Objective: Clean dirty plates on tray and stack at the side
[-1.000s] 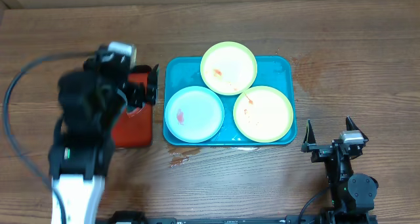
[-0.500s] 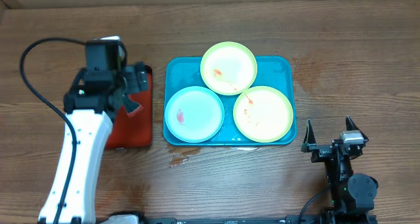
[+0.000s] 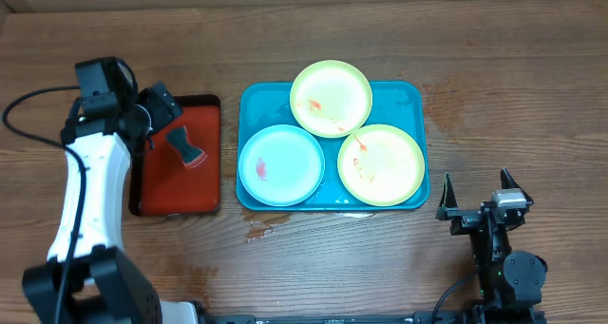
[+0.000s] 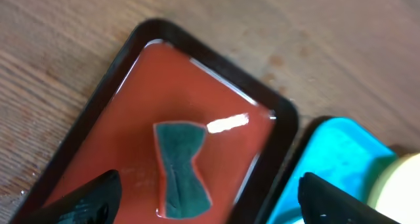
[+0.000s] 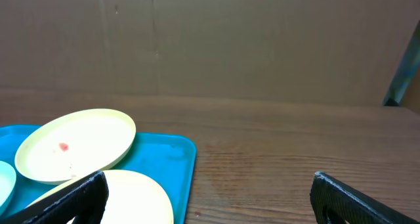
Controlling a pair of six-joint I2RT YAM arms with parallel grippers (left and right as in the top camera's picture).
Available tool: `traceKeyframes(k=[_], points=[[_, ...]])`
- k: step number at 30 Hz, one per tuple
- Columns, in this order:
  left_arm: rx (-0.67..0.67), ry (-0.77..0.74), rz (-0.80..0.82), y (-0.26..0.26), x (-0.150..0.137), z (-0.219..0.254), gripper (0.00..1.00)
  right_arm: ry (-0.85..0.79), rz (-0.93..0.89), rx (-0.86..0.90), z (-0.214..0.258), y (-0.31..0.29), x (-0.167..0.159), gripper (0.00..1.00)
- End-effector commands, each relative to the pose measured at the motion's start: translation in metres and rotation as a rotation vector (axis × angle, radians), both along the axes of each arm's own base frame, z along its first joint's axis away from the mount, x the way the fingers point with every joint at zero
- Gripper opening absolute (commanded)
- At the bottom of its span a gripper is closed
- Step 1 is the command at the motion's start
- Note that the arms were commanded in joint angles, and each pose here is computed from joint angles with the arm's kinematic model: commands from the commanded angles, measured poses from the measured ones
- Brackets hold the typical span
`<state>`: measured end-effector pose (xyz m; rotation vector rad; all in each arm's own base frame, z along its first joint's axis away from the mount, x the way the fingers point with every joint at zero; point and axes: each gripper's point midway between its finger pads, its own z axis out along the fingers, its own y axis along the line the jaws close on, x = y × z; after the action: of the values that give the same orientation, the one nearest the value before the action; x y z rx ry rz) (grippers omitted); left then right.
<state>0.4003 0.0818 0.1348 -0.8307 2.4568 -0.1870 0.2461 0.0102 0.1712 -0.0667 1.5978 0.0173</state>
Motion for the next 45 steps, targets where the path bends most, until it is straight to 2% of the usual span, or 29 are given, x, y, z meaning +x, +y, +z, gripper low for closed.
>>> traceKeyframes(k=[1,4,7,15,18,21,26,29,31,32,34,35,37,38,39,40,41,42,45], points=[[0.024,0.063,0.075,0.004,0.007,-0.022,0.87,-0.004,-0.005,-0.001,-0.002,0.000,0.000,1.00],[0.075,0.137,0.180,0.016,0.001,-0.044,0.88,-0.004,-0.005,-0.001,-0.002,0.000,0.000,1.00],[0.063,0.180,0.225,0.017,0.000,-0.065,0.89,-0.004,-0.005,-0.001,-0.002,0.000,0.000,1.00],[0.038,0.251,0.211,0.013,0.002,-0.104,0.86,-0.004,-0.005,-0.001,-0.002,0.000,0.000,1.00],[0.037,0.248,0.210,0.014,0.007,-0.113,0.84,-0.004,-0.005,-0.001,-0.002,0.000,0.000,1.00],[0.030,0.237,0.205,0.013,0.013,-0.120,0.77,-0.004,-0.005,-0.001,-0.002,0.000,0.000,1.00],[-0.008,0.218,0.178,0.006,0.021,-0.126,0.77,-0.004,-0.005,-0.001,-0.002,0.000,0.000,1.00],[0.000,0.211,0.166,0.007,0.023,-0.125,0.73,-0.004,-0.005,-0.001,-0.002,0.000,0.000,1.00],[0.016,0.216,0.135,0.007,0.022,-0.125,0.58,-0.004,-0.005,-0.001,-0.002,0.000,0.000,1.00],[0.027,0.220,0.111,0.007,0.022,-0.126,0.45,-0.004,-0.005,-0.001,-0.002,0.000,0.000,1.00],[0.041,0.231,0.080,0.007,0.020,-0.126,0.12,-0.004,-0.005,-0.001,-0.002,0.000,0.000,1.00],[0.044,0.240,0.080,0.007,0.018,-0.127,0.04,-0.004,-0.005,-0.001,-0.002,0.000,0.000,1.00],[0.043,0.259,0.079,0.006,0.013,-0.128,0.04,-0.004,-0.005,-0.001,-0.002,0.000,0.000,1.00],[0.042,0.268,0.079,0.006,0.011,-0.128,0.08,-0.004,-0.005,-0.001,-0.002,0.000,0.000,1.00],[0.038,0.283,0.079,0.006,0.008,-0.129,0.25,-0.004,-0.005,-0.001,-0.002,0.000,0.000,1.00],[0.033,0.300,0.078,0.005,0.005,-0.129,0.54,-0.004,-0.005,-0.001,-0.002,0.000,0.000,1.00],[0.024,0.321,0.075,0.003,0.000,-0.129,0.79,-0.004,-0.005,-0.001,-0.002,0.000,0.000,1.00],[0.003,0.350,0.067,-0.001,-0.006,-0.129,0.97,-0.004,-0.005,-0.001,-0.002,0.000,0.000,1.00],[-0.068,0.415,0.042,-0.015,-0.020,-0.130,1.00,-0.004,-0.005,-0.001,-0.002,0.000,0.000,1.00]])
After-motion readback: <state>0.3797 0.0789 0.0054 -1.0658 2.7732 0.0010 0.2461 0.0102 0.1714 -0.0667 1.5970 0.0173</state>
